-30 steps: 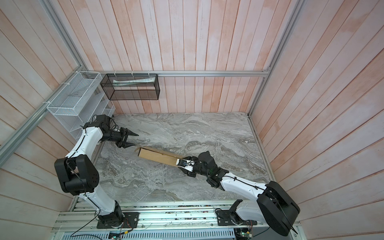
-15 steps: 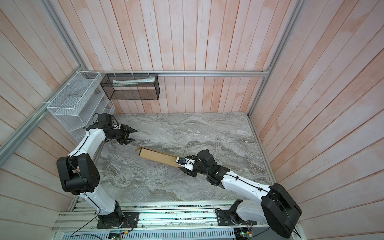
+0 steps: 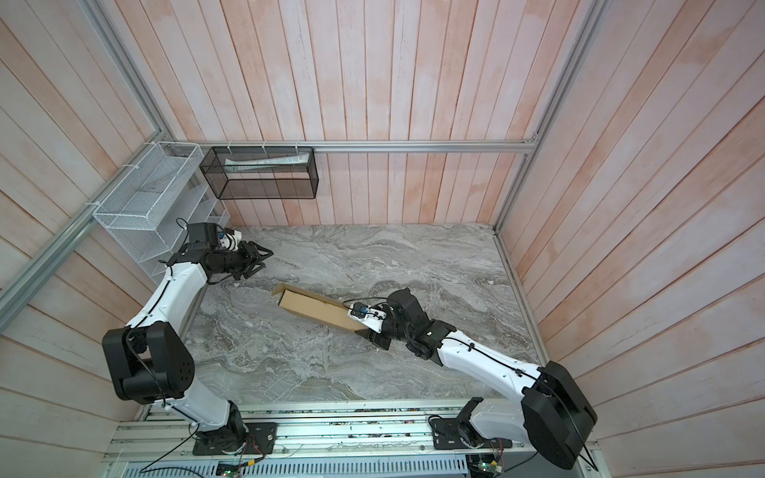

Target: Fold the paper box

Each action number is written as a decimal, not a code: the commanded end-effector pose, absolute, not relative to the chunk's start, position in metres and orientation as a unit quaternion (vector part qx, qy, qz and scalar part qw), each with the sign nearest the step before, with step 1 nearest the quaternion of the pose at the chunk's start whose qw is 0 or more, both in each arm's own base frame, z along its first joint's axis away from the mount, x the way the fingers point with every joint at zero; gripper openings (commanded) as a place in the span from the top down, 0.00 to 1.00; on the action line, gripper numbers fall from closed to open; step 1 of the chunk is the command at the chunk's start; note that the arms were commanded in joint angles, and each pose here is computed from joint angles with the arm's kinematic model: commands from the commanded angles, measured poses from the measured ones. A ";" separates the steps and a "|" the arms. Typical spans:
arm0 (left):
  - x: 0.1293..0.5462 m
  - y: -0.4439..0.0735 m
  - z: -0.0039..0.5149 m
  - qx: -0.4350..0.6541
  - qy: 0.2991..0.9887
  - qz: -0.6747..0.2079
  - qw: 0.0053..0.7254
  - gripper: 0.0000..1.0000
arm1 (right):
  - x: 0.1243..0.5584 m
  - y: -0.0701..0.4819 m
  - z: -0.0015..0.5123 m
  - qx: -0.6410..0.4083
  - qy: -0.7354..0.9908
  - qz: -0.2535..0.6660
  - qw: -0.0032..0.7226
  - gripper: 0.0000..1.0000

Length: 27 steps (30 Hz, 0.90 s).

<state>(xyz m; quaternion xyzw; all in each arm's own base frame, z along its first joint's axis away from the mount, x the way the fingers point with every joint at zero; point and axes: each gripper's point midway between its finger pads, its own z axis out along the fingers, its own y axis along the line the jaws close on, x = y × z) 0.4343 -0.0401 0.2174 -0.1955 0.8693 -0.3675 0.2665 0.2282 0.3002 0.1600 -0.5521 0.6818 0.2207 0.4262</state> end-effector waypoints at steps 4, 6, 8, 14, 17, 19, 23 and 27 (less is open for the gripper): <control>0.415 -0.053 0.251 -0.075 0.861 -0.374 0.337 0.45 | 0.226 0.300 0.148 -0.549 0.713 0.223 0.375 0.54; 0.407 -0.057 0.264 -0.051 0.853 -0.381 0.352 0.45 | 0.226 0.299 0.143 -0.554 0.717 0.218 0.363 0.55; 0.400 -0.060 0.279 -0.028 0.843 -0.388 0.371 0.45 | 0.226 0.299 0.140 -0.559 0.721 0.214 0.351 0.55; 0.377 -0.073 0.310 0.039 0.823 -0.399 0.404 0.44 | 0.230 0.300 0.140 -0.567 0.722 0.205 0.340 0.55; 0.367 -0.075 0.309 0.056 0.825 -0.393 0.403 0.44 | 0.230 0.300 0.139 -0.571 0.721 0.202 0.337 0.55; 0.362 -0.075 0.305 0.062 0.829 -0.383 0.403 0.44 | 0.232 0.300 0.138 -0.573 0.722 0.200 0.333 0.55; 0.355 -0.073 0.290 0.059 0.840 -0.364 0.398 0.45 | 0.234 0.300 0.133 -0.580 0.723 0.199 0.318 0.55; 0.347 -0.073 0.279 0.062 0.853 -0.343 0.390 0.44 | 0.240 0.299 0.129 -0.580 0.724 0.205 0.311 0.55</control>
